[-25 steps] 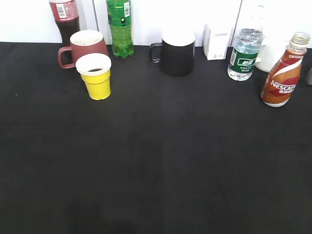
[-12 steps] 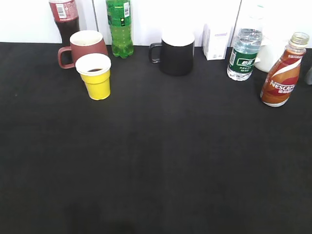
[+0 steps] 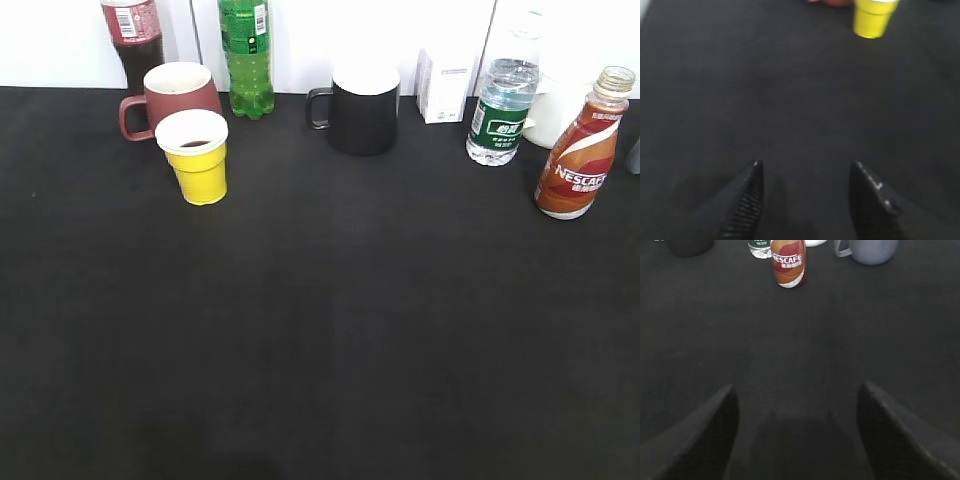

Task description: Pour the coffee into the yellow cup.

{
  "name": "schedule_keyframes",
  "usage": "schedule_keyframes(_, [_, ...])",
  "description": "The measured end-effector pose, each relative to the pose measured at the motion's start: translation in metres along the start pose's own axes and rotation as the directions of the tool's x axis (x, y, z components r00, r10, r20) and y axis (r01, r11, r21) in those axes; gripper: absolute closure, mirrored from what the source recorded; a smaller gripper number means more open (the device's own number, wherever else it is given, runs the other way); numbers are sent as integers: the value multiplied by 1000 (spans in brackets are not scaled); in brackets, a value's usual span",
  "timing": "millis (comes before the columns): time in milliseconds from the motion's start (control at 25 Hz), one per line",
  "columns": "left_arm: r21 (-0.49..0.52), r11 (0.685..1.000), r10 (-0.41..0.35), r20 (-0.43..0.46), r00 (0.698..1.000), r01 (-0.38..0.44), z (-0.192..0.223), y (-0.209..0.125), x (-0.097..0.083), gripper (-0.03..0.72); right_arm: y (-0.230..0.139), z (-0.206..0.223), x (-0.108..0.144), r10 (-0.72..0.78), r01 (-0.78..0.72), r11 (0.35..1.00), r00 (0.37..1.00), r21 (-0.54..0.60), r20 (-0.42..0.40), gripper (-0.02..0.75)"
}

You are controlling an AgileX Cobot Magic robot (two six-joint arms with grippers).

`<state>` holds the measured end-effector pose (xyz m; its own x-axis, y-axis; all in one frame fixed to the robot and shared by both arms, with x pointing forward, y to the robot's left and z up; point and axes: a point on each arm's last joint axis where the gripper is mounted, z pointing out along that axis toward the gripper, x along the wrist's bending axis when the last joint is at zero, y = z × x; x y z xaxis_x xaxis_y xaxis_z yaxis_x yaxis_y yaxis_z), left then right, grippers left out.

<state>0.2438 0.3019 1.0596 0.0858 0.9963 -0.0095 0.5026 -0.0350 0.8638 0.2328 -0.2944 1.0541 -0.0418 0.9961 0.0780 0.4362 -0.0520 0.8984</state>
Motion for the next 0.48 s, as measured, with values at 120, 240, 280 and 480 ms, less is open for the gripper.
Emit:
schedule_keyframes(120, [-87,996,-37,-60,998,32,-12,-7,0,301,0,0,0,0,0,1000,1000,-2,-1,165])
schedule_keyframes(240, [-89,995,-52,-86,995,44,-12,-7,-1,344,0,0,0,0,0,1000,1000,-2,-1,165])
schedule_keyframes(280, [-90,995,-60,-100,993,51,-12,-7,-1,361,0,0,0,-1,1,1000,1000,-2,-1,165])
schedule_keyframes(480, [-91,994,-68,-114,991,58,-12,-7,-1,398,0,0,0,0,0,1000,1000,-2,-1,165])
